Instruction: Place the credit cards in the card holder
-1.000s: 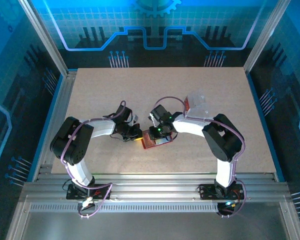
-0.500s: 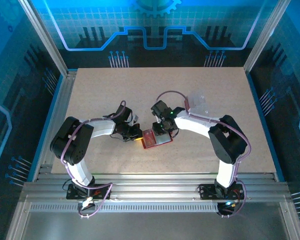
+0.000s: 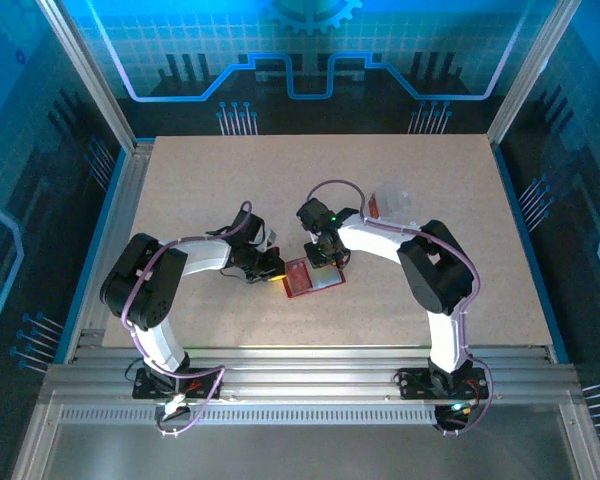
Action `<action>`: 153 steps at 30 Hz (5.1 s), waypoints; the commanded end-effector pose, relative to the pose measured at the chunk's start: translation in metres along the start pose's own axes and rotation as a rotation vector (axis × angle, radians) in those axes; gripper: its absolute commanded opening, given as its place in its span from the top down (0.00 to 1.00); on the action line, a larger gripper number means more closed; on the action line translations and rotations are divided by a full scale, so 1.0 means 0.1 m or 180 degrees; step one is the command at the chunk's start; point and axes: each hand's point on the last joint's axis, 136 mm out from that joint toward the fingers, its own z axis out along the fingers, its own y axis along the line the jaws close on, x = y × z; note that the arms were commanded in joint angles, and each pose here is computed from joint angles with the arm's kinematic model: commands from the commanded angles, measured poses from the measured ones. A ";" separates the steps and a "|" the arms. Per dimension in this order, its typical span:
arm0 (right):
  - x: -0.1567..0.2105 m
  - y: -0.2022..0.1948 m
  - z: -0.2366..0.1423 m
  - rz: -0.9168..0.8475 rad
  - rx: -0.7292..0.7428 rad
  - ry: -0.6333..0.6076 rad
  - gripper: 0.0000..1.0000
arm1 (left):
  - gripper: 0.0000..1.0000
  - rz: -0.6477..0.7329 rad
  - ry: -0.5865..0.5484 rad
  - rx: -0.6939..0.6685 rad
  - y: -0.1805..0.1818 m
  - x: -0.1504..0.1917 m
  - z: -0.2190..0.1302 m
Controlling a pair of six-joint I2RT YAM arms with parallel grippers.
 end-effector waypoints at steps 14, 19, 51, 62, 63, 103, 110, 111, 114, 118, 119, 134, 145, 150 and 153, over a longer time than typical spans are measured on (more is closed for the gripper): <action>0.19 0.01 0.02 0.0044 0.0033 0.0074 0.93 | 0.98 -0.0045 0.0060 -0.0295 0.28 0.03 0.16; 0.02 0.11 -0.19 -0.0101 0.0063 -0.0059 1.00 | 0.98 -0.0046 0.0059 -0.0284 0.27 0.03 0.17; 0.03 0.50 -1.06 0.0230 -0.1388 -0.0599 0.54 | 0.89 -0.0162 0.0063 0.0122 0.09 0.04 0.13; 0.50 -0.15 -0.40 0.0816 -0.0554 -0.0064 0.57 | 0.89 -0.0167 0.0056 0.0117 0.11 0.04 0.13; 0.51 -0.15 -0.40 0.0839 -0.0575 -0.0084 0.57 | 0.89 -0.0165 0.0060 0.0113 0.11 0.04 0.13; 0.14 0.97 -0.57 0.0498 -0.1701 -0.0248 0.52 | 0.76 -0.0490 -0.0459 0.0379 0.02 -0.02 -0.56; 0.21 0.58 -0.46 0.0574 -0.0966 -0.0178 0.71 | 0.69 -0.0419 -0.0696 0.0340 -0.03 0.07 -0.93; 0.23 0.60 -0.39 0.0575 -0.0967 -0.0124 0.79 | 0.68 -0.0399 -0.0703 0.0344 -0.05 0.08 -0.96; 0.25 0.64 -0.20 0.0534 -0.0856 -0.0022 0.85 | 0.66 -0.0357 -0.0721 0.0355 -0.10 0.09 -1.04; 0.29 0.72 0.06 0.0457 -0.0770 0.0102 0.86 | 0.65 -0.0370 -0.0694 0.0304 -0.12 0.06 -1.04; 0.30 0.75 0.10 0.0433 -0.0791 0.0126 0.86 | 0.65 -0.0380 -0.0690 0.0286 -0.11 0.05 -1.04; -0.29 -0.03 -0.93 0.0394 -0.0207 -0.0456 0.57 | 0.61 -0.0132 -0.0519 0.0109 -0.29 -0.08 -0.77; -0.74 -1.80 -1.00 0.0748 0.2062 -0.0327 0.39 | 0.59 0.0296 -0.0551 0.0236 -0.63 -0.12 -0.56; -0.87 -1.93 -0.77 0.0638 0.2243 -0.0172 0.35 | 0.59 0.0286 -0.0486 0.0287 -0.66 -0.14 -0.47; -0.87 -2.02 -0.66 0.0583 0.2419 -0.0079 0.35 | 0.60 0.0275 -0.0459 0.0281 -0.65 -0.14 -0.44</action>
